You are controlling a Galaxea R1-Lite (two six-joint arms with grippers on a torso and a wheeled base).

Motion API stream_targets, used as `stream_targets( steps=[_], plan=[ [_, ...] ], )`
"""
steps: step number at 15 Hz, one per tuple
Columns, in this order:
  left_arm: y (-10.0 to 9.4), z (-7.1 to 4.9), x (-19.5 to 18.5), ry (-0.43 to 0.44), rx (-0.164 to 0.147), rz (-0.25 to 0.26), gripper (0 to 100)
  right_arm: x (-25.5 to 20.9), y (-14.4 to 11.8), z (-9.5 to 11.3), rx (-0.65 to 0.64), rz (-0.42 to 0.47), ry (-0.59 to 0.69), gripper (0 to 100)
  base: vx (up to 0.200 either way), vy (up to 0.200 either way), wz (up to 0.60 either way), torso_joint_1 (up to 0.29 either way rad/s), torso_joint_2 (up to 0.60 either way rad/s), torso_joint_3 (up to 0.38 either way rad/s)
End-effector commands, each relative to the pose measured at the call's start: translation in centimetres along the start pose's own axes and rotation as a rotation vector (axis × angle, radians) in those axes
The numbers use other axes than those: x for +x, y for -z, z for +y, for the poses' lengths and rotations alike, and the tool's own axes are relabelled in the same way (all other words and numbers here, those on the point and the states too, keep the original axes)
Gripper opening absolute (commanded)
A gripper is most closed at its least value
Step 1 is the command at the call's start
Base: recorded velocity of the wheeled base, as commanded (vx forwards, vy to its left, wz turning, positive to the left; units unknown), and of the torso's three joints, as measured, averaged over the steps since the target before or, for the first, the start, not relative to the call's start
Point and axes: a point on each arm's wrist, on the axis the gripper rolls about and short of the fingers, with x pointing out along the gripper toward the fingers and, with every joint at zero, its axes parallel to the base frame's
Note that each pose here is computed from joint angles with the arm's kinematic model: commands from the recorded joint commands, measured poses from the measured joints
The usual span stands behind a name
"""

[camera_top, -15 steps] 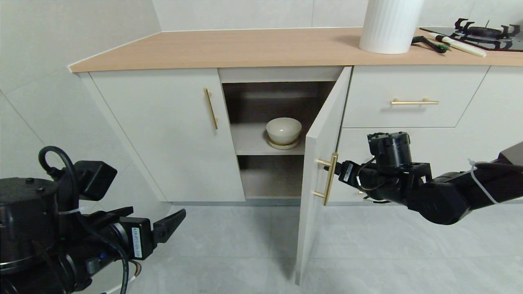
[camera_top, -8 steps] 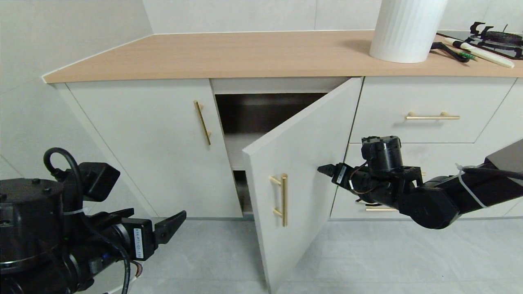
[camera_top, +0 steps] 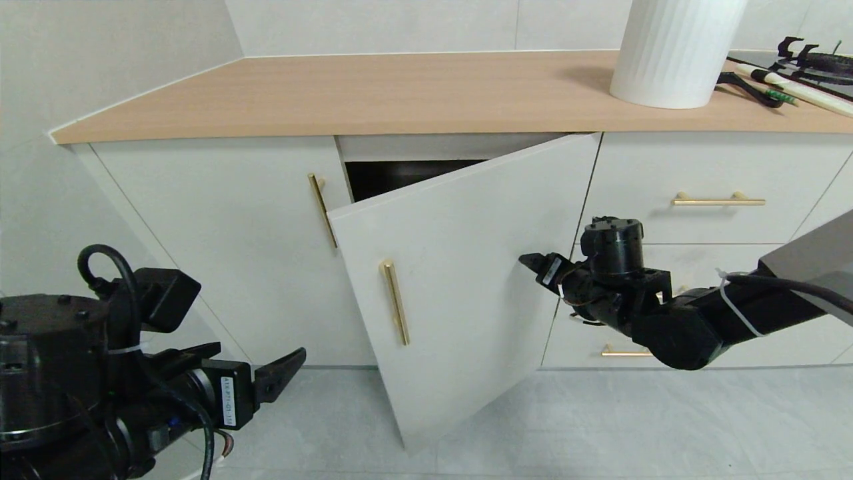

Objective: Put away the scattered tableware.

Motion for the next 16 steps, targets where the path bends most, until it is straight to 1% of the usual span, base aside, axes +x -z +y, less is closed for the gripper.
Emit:
stream_targets(
  steps=[1, 4, 7, 9, 12, 16],
  plan=[
    [0.0, 0.0, 0.0, 0.0, -0.001, 0.0, 100, 1.0, 0.2, 0.1, 0.017, -0.02, 0.009, 100, 0.0, 0.0, 0.0, 0.0, 0.0, 0.0],
    [0.0, 0.0, 0.0, 0.0, 0.0, 0.002, 100, 1.4, 0.2, 0.2, 0.034, -0.031, 0.009, 100, 0.0, 0.0, 0.0, 0.0, 0.0, 0.0],
    [0.1, 0.0, 0.0, -0.001, 0.0, 0.003, 100, 2.6, 0.2, 0.4, 0.072, -0.064, 0.021, 100, 0.0, 0.0, 0.0, 0.0, 0.0, 0.0],
    [0.1, 0.0, 0.0, -0.001, 0.004, 0.005, 100, 3.8, 0.8, 0.2, 0.073, -0.095, 0.055, 100, 0.0, 0.0, 0.0, 0.0, 0.0, 0.0],
    [0.2, 0.0, 0.0, -0.001, 0.004, 0.006, 100, 5.3, 1.5, 0.0, 0.074, -0.116, 0.08, 100, 0.0, 0.0, 0.0, 0.0, 0.0, 0.0],
    [0.2, 0.0, 0.0, -0.001, 0.001, 0.006, 100, 5.8, 1.3, 0.0, 0.079, -0.139, 0.091, 100, 0.0, 0.0, 0.0, 0.0, 0.0, 0.0]
  ],
)
